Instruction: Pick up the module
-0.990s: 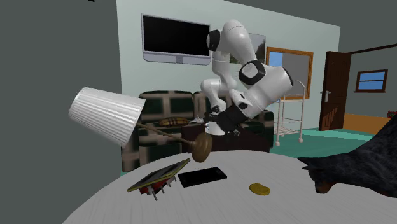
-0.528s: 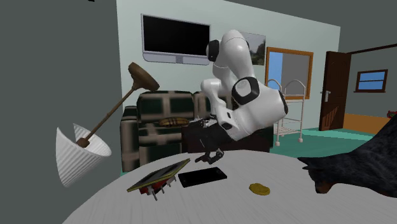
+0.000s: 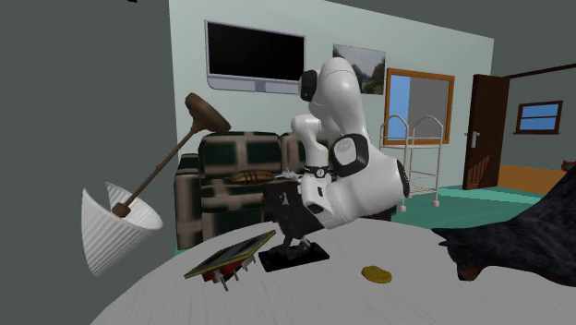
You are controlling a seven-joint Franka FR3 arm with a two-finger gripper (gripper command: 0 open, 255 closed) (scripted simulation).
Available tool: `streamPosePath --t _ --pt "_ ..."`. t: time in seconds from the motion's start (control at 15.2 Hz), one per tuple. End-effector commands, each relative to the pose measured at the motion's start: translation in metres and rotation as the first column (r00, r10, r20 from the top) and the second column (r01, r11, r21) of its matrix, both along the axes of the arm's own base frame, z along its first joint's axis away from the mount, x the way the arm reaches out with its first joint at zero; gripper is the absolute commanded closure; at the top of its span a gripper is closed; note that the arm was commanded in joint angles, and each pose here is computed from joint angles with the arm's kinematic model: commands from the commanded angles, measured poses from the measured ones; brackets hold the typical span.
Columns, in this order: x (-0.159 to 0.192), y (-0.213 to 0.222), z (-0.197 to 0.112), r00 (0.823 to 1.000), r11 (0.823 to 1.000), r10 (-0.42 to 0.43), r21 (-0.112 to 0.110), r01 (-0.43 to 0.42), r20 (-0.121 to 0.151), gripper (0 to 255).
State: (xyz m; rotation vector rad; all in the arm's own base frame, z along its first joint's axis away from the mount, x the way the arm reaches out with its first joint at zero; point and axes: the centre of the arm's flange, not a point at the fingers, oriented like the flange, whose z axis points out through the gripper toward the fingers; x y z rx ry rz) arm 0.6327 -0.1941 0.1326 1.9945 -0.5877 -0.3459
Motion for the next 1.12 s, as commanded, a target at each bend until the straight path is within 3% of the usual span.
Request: streamPosePath --t 0.0,0.13,0.2,0.79,1.06 --pt "0.0 0.0 -0.01 1.0 1.0 0.0 0.0 0.0 0.0 0" --pt "0.001 0.0 -0.013 1.0 1.0 0.0 0.0 0.0 0.0 0" --pt "0.0 0.001 -0.014 1.0 1.0 0.0 -0.001 0.0 0.0 255" --pt "0.001 0.0 -0.013 1.0 1.0 0.0 -0.001 0.0 0.0 255" --pt "0.001 0.0 0.008 1.0 1.0 0.0 -0.001 0.0 0.0 255"
